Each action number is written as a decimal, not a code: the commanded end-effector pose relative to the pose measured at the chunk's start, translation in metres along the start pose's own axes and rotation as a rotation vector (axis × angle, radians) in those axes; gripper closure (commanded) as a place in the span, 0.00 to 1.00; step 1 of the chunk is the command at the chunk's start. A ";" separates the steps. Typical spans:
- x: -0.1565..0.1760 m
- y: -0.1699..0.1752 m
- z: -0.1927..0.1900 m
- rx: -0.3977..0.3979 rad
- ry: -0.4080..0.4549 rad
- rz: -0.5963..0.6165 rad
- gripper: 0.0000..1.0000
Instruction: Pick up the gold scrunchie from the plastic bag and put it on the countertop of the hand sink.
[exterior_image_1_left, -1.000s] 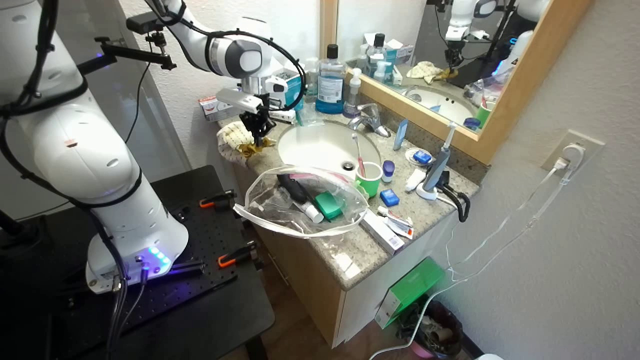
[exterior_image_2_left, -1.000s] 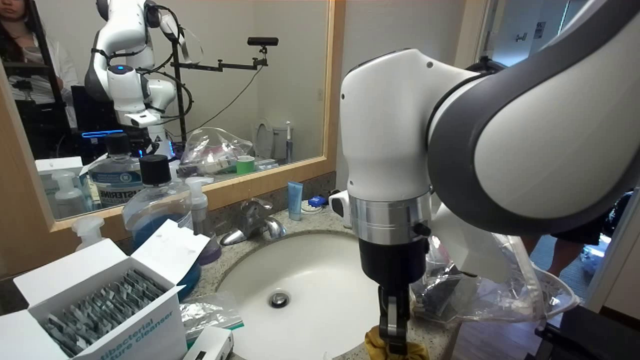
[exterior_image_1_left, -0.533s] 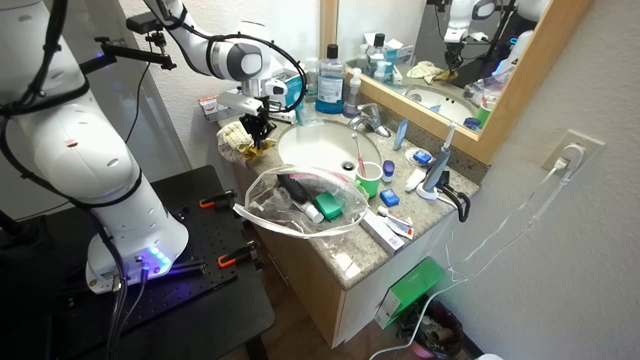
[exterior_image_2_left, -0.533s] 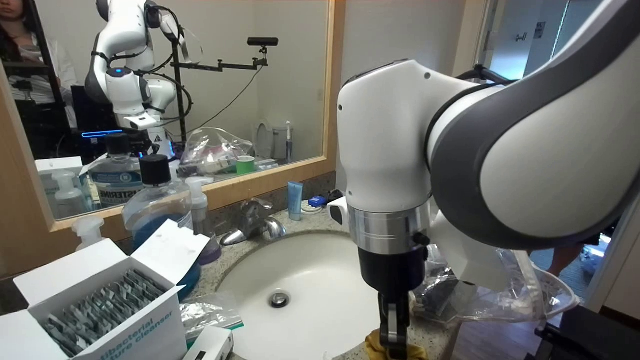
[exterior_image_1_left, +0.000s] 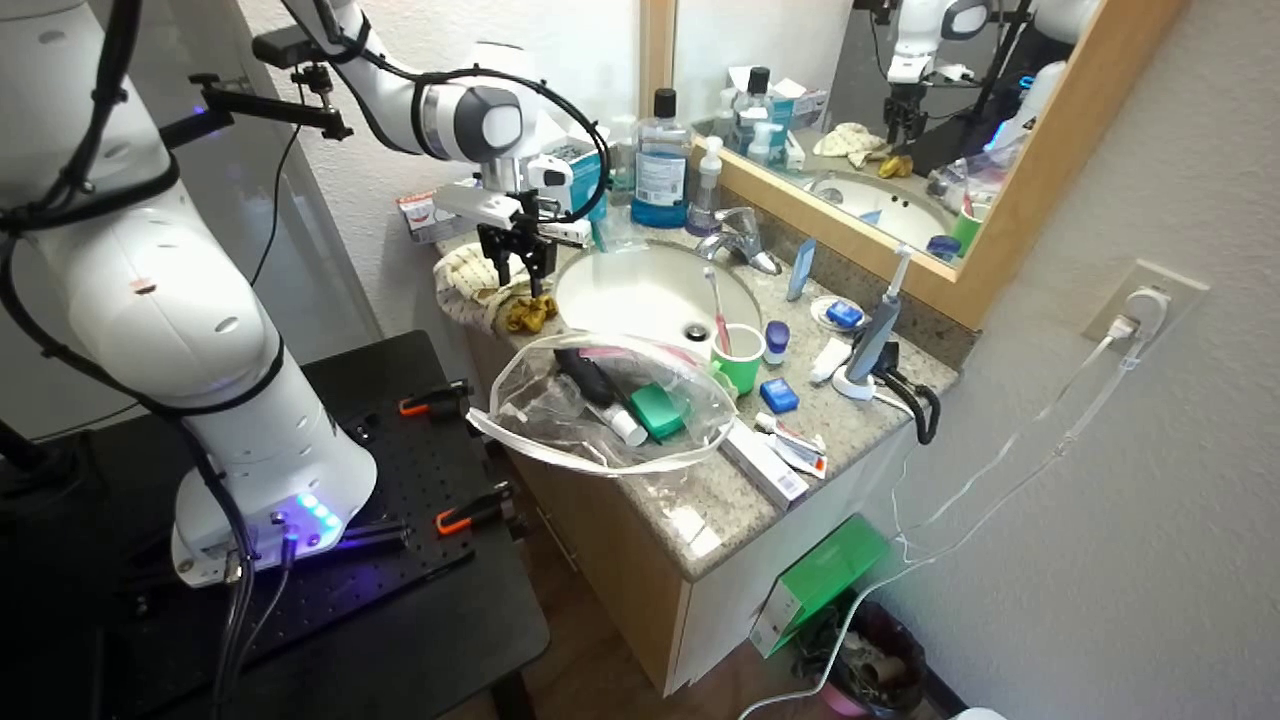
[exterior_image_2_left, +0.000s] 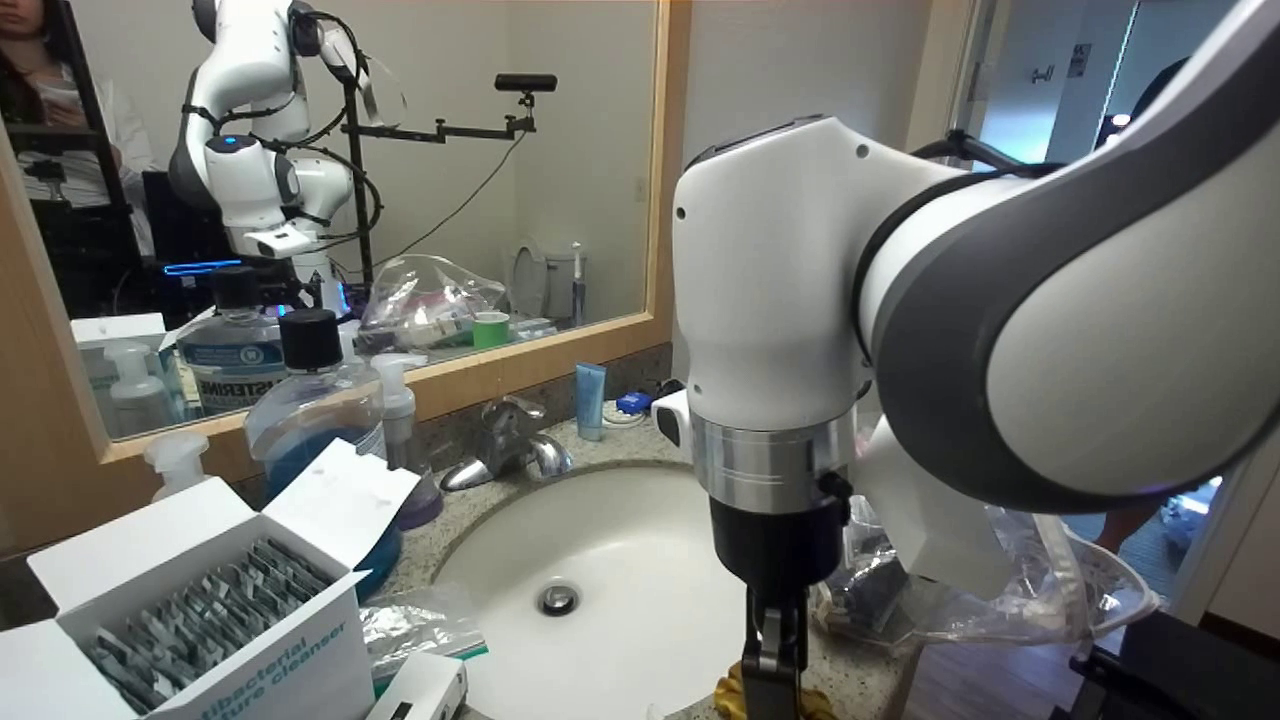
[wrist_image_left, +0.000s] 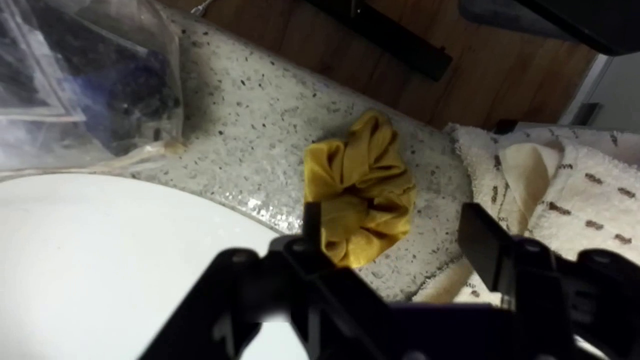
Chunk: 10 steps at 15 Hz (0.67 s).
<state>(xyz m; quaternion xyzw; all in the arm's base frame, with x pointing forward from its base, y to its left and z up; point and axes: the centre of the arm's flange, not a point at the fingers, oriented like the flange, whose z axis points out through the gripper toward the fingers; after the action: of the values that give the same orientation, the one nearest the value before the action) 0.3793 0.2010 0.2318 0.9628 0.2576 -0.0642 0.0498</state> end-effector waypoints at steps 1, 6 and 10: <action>-0.007 -0.005 -0.005 -0.020 0.050 0.030 0.00; -0.025 0.001 -0.021 -0.008 0.137 0.057 0.00; -0.017 0.004 -0.019 0.017 0.133 0.068 0.00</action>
<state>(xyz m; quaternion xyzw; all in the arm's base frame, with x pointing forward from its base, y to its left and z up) 0.3686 0.1917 0.2540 0.9737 0.2261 0.0001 0.0263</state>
